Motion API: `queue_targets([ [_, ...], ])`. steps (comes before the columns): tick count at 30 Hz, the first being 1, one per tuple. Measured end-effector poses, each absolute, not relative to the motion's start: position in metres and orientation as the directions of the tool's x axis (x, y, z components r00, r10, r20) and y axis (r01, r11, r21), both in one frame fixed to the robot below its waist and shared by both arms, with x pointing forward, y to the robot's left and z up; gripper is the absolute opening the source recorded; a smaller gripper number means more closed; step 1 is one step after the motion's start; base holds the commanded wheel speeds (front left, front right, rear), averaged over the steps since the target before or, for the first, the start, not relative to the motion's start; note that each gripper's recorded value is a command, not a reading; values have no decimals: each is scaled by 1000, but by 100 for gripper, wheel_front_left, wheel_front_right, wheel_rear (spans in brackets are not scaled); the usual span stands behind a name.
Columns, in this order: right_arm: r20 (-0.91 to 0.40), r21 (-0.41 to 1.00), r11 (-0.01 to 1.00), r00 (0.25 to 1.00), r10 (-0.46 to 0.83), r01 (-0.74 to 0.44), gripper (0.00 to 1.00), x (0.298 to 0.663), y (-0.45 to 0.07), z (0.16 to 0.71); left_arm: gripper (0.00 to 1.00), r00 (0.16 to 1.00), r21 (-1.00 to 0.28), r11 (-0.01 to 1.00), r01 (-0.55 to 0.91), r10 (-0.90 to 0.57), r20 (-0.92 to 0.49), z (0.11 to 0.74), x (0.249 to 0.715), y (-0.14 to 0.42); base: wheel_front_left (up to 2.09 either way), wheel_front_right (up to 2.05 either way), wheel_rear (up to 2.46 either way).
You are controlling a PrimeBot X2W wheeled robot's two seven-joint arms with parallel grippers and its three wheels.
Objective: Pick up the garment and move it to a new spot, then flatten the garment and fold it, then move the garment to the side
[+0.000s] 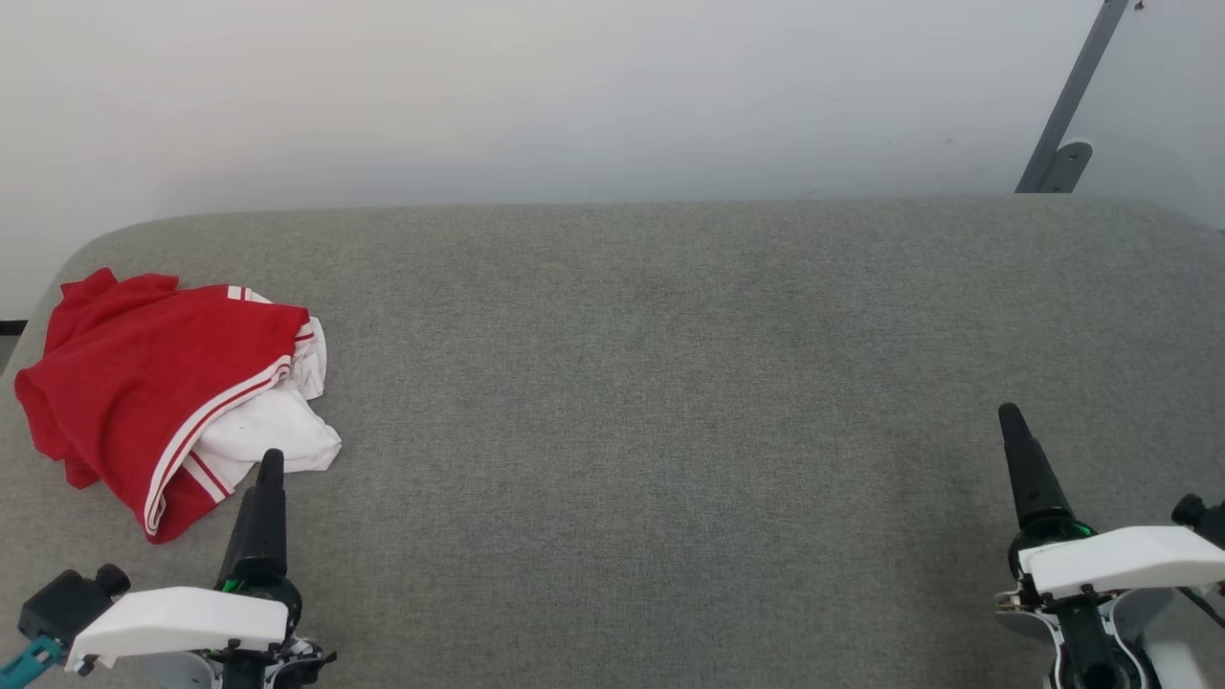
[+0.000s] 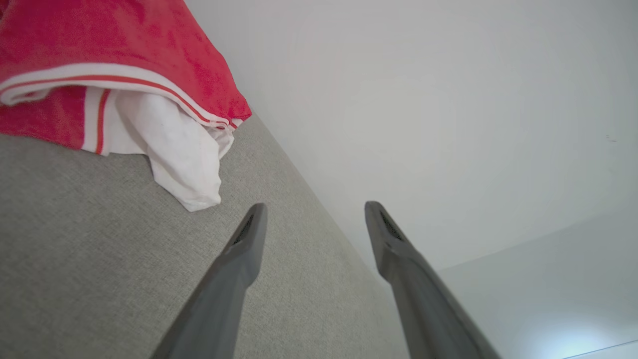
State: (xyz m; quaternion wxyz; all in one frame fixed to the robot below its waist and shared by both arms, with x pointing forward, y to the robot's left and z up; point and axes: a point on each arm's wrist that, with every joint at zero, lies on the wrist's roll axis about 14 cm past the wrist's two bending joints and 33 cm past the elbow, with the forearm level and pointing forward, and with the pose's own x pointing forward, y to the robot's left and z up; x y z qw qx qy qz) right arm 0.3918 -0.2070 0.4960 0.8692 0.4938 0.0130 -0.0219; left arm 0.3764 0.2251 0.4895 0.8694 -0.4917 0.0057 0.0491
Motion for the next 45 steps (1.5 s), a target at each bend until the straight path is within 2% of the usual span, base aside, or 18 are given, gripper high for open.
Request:
queue_targets([
  [14,10,665,747,1000,-6,-2,100,397,-203,511,100,997,-693,717,-72,67,-34,495,378,224,0,0,0],
  [30,56,462,886,998,6,-31,100,405,-201,522,100,998,-511,858,-58,63,-7,498,378,227,0,0,0],
  [45,55,292,956,998,6,-22,100,409,-203,518,100,999,-347,937,-37,37,-6,495,379,228,0,0,0],
])
